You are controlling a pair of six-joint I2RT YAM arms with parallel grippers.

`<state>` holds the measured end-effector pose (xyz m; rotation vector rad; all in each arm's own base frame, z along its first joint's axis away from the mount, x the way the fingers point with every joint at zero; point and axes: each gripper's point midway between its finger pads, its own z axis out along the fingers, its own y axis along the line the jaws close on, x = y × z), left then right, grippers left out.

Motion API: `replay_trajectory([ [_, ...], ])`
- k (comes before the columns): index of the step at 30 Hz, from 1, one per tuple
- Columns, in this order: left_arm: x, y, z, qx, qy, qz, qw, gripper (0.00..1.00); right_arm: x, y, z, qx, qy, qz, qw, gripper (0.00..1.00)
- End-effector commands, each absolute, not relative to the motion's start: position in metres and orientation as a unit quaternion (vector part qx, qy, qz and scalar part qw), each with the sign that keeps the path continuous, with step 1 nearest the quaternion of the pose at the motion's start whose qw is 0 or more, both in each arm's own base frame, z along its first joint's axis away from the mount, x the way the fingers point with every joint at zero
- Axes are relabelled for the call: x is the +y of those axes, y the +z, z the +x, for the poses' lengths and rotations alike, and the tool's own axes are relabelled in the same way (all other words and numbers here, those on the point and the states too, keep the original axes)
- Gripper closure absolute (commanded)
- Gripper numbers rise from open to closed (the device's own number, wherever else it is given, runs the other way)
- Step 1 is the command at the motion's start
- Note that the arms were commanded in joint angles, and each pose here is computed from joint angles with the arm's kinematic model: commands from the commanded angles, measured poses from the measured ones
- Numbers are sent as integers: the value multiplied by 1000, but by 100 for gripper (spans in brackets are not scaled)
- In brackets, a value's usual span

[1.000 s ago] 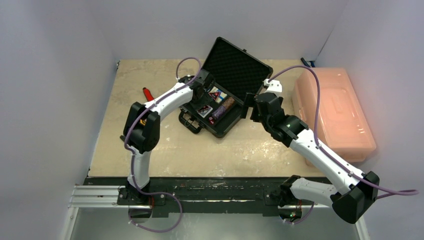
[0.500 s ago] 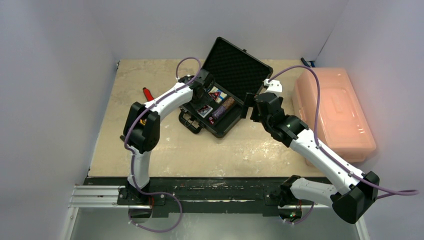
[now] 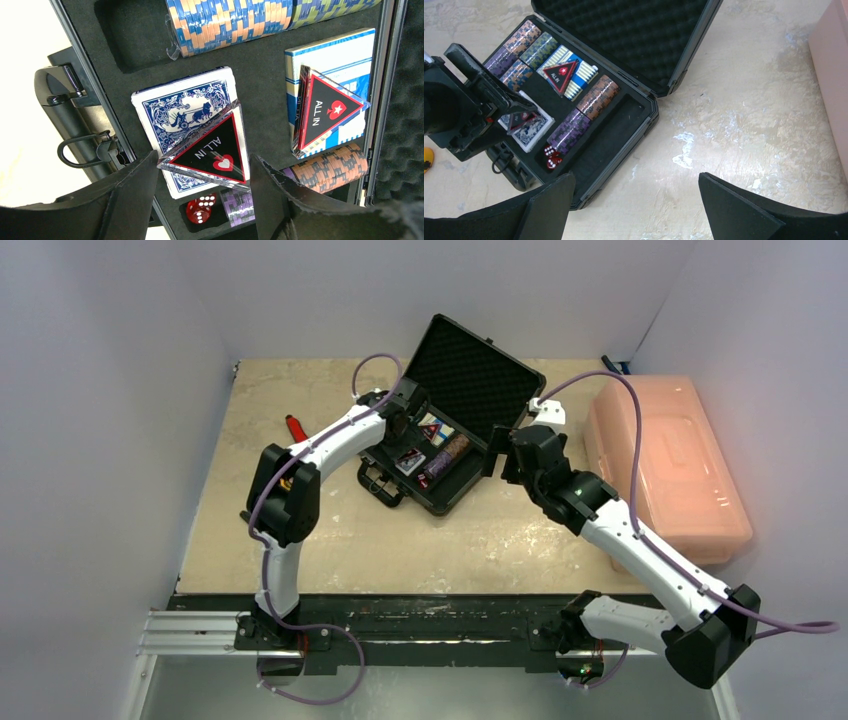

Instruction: Pack up texas hold em set

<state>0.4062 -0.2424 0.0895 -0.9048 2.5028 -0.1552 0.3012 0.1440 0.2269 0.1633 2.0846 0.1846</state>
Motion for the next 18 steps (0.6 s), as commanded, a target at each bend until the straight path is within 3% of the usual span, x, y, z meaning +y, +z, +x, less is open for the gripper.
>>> replay_trajectory([
  [1,-243,116,425,893,-85,-348,270,35,138,239,302,848,75,76,519,1],
  [18,-235,136,418,890,-94,-341,289,18,138,240,302,847,77,78,520,1],
])
